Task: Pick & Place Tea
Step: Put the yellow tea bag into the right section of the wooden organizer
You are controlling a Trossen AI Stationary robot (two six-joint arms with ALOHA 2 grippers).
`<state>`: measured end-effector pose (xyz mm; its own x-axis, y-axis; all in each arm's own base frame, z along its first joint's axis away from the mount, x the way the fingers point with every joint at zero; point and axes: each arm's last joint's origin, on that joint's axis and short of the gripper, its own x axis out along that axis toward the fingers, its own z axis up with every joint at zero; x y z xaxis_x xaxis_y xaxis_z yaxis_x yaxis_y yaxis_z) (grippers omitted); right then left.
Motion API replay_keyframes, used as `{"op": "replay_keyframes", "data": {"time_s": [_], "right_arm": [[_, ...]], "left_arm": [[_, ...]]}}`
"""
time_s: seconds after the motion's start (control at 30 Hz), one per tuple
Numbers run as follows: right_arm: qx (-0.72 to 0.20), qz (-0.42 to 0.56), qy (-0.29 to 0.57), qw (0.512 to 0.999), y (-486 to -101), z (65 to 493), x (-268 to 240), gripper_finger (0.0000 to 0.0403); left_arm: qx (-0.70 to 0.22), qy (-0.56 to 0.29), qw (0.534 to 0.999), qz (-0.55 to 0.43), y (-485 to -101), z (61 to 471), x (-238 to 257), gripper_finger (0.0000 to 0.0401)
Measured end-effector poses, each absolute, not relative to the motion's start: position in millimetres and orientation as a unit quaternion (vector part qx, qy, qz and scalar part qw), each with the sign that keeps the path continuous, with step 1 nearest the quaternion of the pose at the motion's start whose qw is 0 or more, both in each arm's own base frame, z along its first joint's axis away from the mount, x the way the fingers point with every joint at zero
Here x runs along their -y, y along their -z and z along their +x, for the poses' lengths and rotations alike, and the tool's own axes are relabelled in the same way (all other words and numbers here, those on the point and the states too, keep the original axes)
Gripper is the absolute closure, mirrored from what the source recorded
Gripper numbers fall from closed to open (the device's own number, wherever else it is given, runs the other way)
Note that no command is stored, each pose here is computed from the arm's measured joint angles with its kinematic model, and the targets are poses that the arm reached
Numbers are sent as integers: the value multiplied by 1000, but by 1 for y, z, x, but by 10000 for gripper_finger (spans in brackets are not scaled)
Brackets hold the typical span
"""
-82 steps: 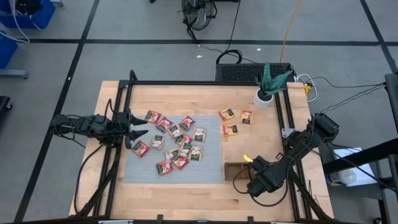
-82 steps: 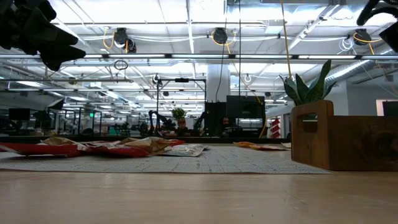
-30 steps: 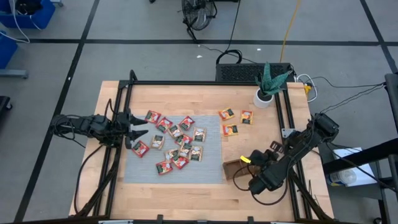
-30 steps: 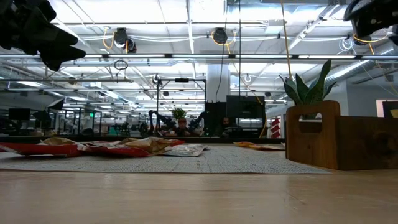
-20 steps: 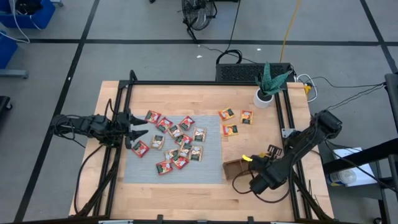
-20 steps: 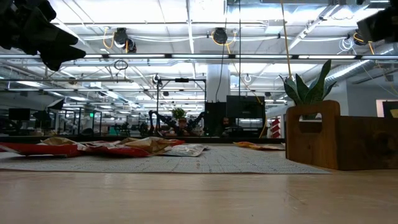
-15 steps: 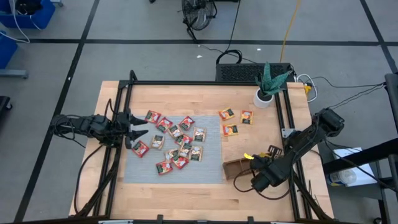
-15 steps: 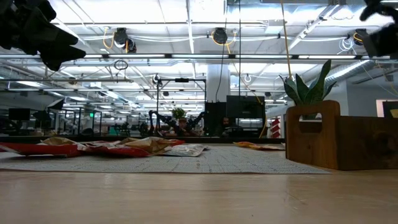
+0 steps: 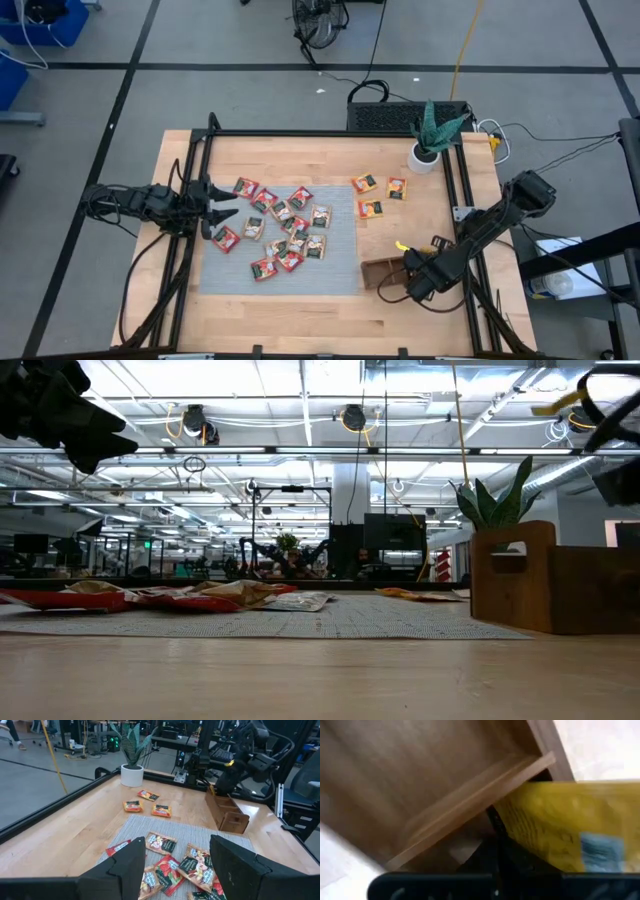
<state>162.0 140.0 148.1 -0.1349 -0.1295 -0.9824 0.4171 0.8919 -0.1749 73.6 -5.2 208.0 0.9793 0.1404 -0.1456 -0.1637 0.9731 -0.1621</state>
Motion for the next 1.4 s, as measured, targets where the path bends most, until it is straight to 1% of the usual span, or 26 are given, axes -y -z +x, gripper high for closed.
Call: {"op": "replay_keyframes", "data": {"time_s": [0.2, 0.47, 0.67, 0.77, 1.03, 1.1, 1.2, 1.33, 1.4], "right_arm": [[-727, 100, 220, 642, -144, 158, -137, 403], [-681, 73, 250, 684, -148, 163, -136, 403], [-671, 68, 254, 693, -148, 164, -135, 403], [-679, 71, 250, 686, -149, 164, -136, 403], [-682, 60, 258, 681, -174, 171, -142, 403], [-674, 52, 262, 688, -184, 175, -144, 403], [-656, 15, 274, 704, -201, 179, -144, 403], [-575, -76, 306, 755, -218, 187, -138, 403], [-558, -123, 309, 761, -220, 192, -128, 403]], "left_arm": [[-67, -77, 991, -87, -208, 74, 5, 178], [-67, -77, 991, -87, -208, 74, 5, 178], [-67, -77, 991, -87, -208, 74, 5, 178], [-67, -77, 991, -87, -208, 74, 5, 178], [-67, -77, 991, -87, -208, 74, 5, 178], [-67, -77, 991, -87, -208, 74, 5, 178], [-67, -77, 991, -87, -208, 74, 5, 178], [-67, -77, 991, -87, -208, 74, 5, 178], [-67, -76, 991, -87, -208, 74, 5, 178]]}}
